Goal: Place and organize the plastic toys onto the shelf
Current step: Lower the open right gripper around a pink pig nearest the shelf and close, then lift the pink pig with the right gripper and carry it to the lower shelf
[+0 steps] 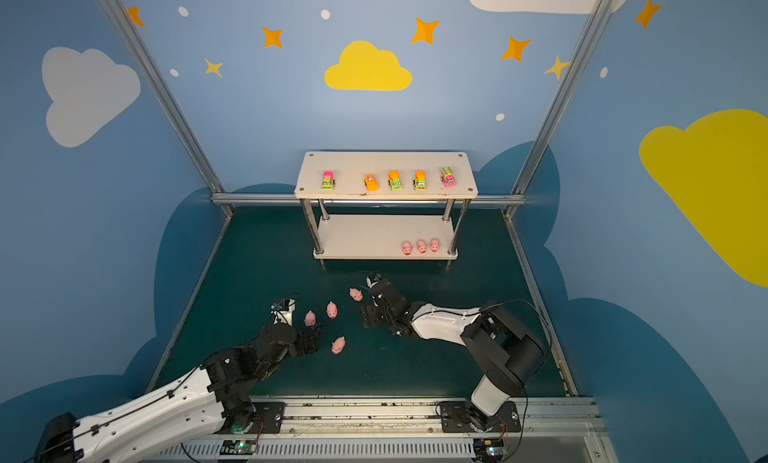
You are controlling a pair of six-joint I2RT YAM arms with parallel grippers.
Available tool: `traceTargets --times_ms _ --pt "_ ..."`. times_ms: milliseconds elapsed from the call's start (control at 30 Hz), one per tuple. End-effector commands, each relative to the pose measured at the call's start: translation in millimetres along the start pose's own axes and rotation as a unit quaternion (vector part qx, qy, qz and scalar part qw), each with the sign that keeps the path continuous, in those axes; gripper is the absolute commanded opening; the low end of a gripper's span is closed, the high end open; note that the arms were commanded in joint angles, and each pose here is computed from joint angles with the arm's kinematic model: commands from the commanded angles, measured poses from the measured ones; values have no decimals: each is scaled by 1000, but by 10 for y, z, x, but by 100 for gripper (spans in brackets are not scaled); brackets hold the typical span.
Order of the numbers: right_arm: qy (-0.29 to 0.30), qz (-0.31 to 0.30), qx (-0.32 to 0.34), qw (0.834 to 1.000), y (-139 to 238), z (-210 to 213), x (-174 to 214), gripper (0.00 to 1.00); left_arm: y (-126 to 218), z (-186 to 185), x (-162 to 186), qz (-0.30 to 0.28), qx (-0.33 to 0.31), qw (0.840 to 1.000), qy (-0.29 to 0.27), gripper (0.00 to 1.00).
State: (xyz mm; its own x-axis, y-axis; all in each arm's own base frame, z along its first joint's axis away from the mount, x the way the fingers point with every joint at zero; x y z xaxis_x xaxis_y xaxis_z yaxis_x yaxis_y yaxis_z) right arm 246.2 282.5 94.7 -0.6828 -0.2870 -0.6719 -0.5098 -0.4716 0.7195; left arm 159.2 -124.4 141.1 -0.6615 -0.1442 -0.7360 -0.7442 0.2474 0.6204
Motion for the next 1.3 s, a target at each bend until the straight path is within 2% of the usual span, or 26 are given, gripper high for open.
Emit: traceTargets --times_ms 0,733,1033,1267 --pt "16 -18 -20 999 -60 101 -126 82 31 -30 -97 -16 1 1000 0 100" --pt "26 -13 -42 999 -505 260 -382 75 12 82 -70 -18 -12 1000 8 100" --pt "25 -3 -46 999 -634 269 -412 70 -40 114 -61 -15 -14 1000 18 100" --pt "20 10 -46 999 -713 245 -378 61 -65 131 -61 -17 -12 999 26 100"
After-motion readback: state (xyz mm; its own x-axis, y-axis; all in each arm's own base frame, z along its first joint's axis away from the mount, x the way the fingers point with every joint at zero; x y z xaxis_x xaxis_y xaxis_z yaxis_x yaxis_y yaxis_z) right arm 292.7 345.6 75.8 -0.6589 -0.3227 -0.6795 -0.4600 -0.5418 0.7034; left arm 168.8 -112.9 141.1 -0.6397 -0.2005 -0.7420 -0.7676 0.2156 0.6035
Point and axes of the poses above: each gripper's point midway between its finger pads, its own y axis back along the fingers, its own z axis along the line the jaws close on, x = y × z, the point moved 6 cm from there along y, back along the fingers
